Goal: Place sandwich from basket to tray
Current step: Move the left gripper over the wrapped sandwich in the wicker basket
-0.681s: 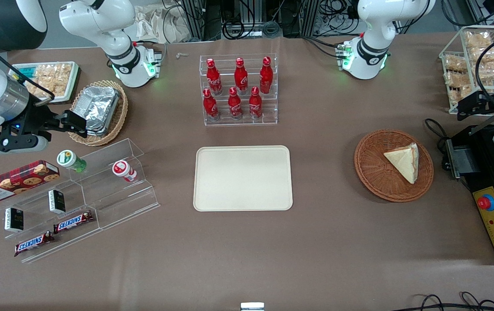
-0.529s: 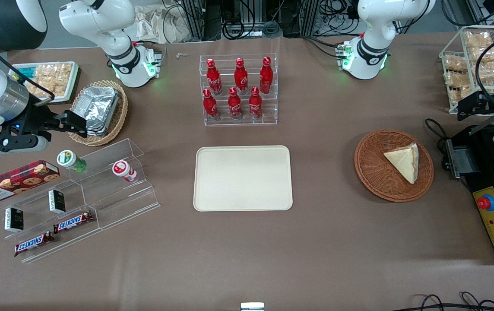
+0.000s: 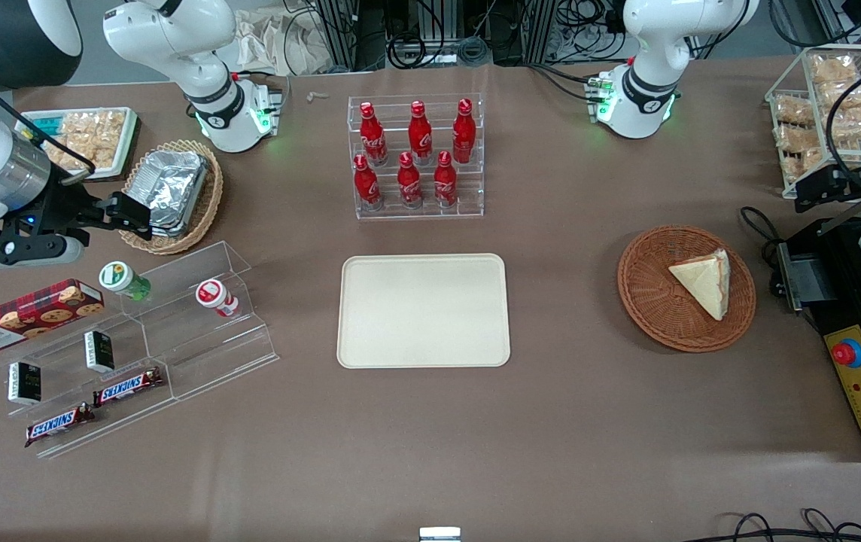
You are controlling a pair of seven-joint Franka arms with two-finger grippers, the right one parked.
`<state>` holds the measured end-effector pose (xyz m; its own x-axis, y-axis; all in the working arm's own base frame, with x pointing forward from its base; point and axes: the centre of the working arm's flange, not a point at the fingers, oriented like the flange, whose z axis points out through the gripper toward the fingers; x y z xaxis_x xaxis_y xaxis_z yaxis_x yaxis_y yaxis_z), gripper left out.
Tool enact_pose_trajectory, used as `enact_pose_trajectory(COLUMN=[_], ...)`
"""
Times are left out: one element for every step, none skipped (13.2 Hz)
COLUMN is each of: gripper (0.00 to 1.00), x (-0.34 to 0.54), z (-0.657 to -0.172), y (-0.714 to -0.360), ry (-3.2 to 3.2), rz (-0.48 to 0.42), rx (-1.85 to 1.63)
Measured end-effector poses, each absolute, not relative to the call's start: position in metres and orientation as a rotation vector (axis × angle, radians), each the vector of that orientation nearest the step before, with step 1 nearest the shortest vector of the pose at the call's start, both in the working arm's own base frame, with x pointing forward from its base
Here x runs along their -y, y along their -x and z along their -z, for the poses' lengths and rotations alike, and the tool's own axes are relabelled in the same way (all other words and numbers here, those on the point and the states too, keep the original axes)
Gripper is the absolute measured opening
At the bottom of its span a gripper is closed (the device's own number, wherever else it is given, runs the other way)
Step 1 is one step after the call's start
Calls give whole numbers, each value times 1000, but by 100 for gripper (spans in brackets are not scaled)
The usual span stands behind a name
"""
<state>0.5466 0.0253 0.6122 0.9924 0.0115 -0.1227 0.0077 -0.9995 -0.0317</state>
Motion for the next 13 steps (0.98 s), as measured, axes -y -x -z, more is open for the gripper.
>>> enact_pose_trajectory(gripper=[100, 100, 100, 100, 100, 100, 100, 100, 100, 100, 100, 100, 100], x=[-26, -26, -27, -28, -28, -29, -32, -38, -45, -53, -60, -65, -66], z=[-605, -596, -583, -566, -545, -523, -501, -481, -463, -446, -431, -417, -403], y=[-547, -549, -550, -552, -553, -551, -546, -539, -531, -522, -514, -507, -501], ry=[3099, 3093, 3086, 3076, 3066, 3052, 3036, 3022, 3011, 3001, 2991, 2978, 2964], rz=[-199, -195, -188, -169, -140, -119, -108, -97, -94, -93, -87, -82, -78], rx=[96, 172, 248, 330, 416, 508, 598, 669, 722, 770, 818, 870, 919])
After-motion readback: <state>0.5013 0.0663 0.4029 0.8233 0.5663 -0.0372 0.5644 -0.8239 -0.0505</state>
